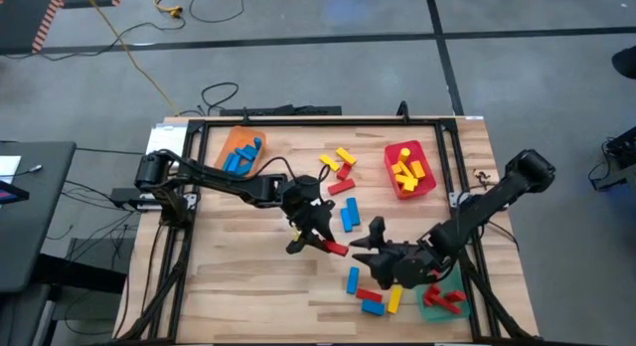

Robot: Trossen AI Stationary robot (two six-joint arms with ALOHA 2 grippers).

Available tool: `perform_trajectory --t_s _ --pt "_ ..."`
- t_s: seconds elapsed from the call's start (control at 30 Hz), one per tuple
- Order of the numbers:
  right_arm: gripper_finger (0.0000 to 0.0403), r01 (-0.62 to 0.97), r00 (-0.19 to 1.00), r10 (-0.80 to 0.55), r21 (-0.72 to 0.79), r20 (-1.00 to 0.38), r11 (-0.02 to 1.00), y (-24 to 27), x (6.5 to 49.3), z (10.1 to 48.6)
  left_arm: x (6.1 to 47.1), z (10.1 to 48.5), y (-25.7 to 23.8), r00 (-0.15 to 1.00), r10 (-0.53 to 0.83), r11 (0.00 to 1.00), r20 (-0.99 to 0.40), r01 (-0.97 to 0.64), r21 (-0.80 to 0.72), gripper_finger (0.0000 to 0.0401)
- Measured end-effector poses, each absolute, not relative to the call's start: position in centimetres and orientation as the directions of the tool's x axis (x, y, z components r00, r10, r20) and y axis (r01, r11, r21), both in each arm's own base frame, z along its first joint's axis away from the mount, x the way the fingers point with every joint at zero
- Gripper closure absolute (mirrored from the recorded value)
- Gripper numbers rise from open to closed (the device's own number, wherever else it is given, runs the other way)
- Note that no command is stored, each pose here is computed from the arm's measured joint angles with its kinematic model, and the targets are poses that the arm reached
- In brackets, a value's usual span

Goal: Sort blocks
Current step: Put the red rectangle block into the green bin

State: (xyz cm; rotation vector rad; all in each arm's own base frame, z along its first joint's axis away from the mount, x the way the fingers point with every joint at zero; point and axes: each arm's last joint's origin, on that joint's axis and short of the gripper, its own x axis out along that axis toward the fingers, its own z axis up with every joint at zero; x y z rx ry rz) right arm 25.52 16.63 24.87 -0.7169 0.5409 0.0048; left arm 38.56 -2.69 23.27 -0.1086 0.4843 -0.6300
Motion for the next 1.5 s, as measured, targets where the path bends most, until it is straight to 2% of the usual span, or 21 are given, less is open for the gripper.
perform_trajectory --t_s 0.27,0.83,0.97,1.23,1.5 --pt "0.0223 -0.170 0.871 -0.206 -0.667 -0.446 0.726 17.1 26.2 24.2 38.6 23.3 -2.2 0.709 -0.581 0.813 -0.399 0.530 -0.241 0.0289" --pt "0.0226 -0.095 0.894 -0.230 -0.665 -0.385 0.741 17.0 26.7 24.8 38.9 23.9 -2.3 0.736 -0.583 0.812 -0.343 0.531 -0.240 0.0289" --pt "0.0245 -0.090 0.894 -0.235 -0.666 -0.382 0.740 16.9 26.7 24.8 39.0 24.0 -2.3 0.736 -0.591 0.807 -0.331 0.536 -0.249 0.0289" --pt "0.0308 -0.093 0.894 -0.234 -0.668 -0.382 0.738 16.9 26.7 24.8 39.0 24.3 -2.4 0.726 -0.619 0.785 -0.300 0.558 -0.270 0.0289" --pt "0.0321 -0.090 0.897 -0.231 -0.666 -0.378 0.741 17.0 26.7 24.9 39.0 24.3 -2.4 0.725 -0.620 0.783 -0.300 0.555 -0.280 0.0289"
